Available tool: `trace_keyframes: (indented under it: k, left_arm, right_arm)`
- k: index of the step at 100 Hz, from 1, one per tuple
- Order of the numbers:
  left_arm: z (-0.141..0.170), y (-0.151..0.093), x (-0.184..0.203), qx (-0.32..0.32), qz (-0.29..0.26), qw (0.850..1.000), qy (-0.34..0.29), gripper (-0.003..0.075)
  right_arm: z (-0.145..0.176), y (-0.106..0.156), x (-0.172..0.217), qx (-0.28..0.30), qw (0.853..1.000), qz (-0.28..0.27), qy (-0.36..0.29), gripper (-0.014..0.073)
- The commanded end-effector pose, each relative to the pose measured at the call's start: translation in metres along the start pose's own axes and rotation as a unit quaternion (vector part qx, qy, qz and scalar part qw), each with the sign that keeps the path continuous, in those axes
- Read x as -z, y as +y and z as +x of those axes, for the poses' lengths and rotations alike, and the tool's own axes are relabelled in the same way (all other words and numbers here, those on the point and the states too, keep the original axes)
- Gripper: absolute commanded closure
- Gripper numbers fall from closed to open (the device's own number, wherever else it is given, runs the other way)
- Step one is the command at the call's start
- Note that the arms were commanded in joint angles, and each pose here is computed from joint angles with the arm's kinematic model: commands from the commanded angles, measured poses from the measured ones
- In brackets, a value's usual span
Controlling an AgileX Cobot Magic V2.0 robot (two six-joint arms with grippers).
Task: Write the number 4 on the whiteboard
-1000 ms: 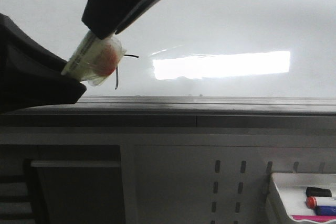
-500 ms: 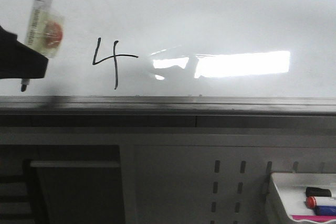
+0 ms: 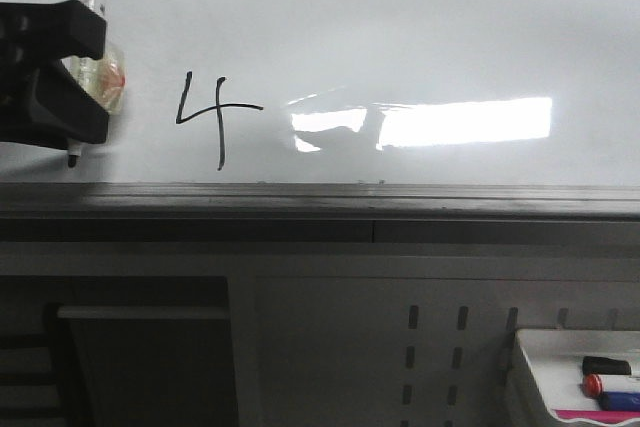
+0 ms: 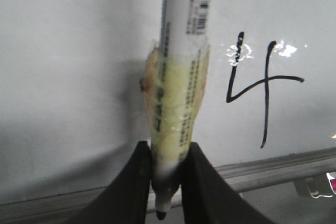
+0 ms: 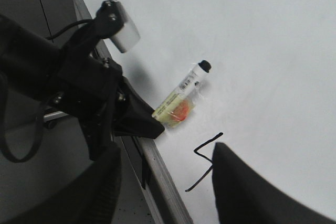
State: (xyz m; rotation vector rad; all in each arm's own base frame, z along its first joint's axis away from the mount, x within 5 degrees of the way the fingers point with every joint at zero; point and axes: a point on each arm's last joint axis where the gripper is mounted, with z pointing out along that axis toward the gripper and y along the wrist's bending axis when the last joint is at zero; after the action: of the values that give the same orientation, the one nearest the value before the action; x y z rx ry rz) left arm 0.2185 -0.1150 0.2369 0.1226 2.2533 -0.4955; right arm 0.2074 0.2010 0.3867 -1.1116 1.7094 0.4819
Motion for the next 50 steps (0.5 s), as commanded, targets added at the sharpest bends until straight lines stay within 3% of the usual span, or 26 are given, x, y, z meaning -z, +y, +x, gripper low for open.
trace_keyframes:
  k: [1, 17, 21, 39, 50]
  left_arm:
    - [-0.0205, -0.0068, -0.0013, 0.011, 0.011, 0.999, -0.041, 0.074]
    - [-0.021, -0.007, -0.0072, 0.012, 0.008, 0.999, -0.034, 0.0706]
    - [-0.021, -0.007, -0.0072, 0.012, 0.008, 0.999, -0.034, 0.0664]
    - [-0.0213, -0.007, -0.0071, 0.012, 0.008, 0.999, -0.036, 0.0327]
    - [-0.0221, -0.0074, -0.0054, 0.012, 0.009, 0.999, -0.039, 0.0279]
  right_arm:
    - [-0.018, -0.0041, 0.0168, -0.001, 0.999, 0.023, -0.049, 0.0253]
    - [-0.0173, -0.0032, 0.0167, -0.003, 0.999, 0.018, -0.045, 0.0253]
    - [-0.0171, -0.003, 0.0166, -0.003, 0.999, 0.017, -0.044, 0.0253]
    - [-0.0168, -0.0027, 0.0166, -0.003, 0.999, 0.016, -0.043, 0.0253]
    - [-0.0165, -0.0024, 0.0166, -0.002, 0.999, 0.014, -0.041, 0.0253]
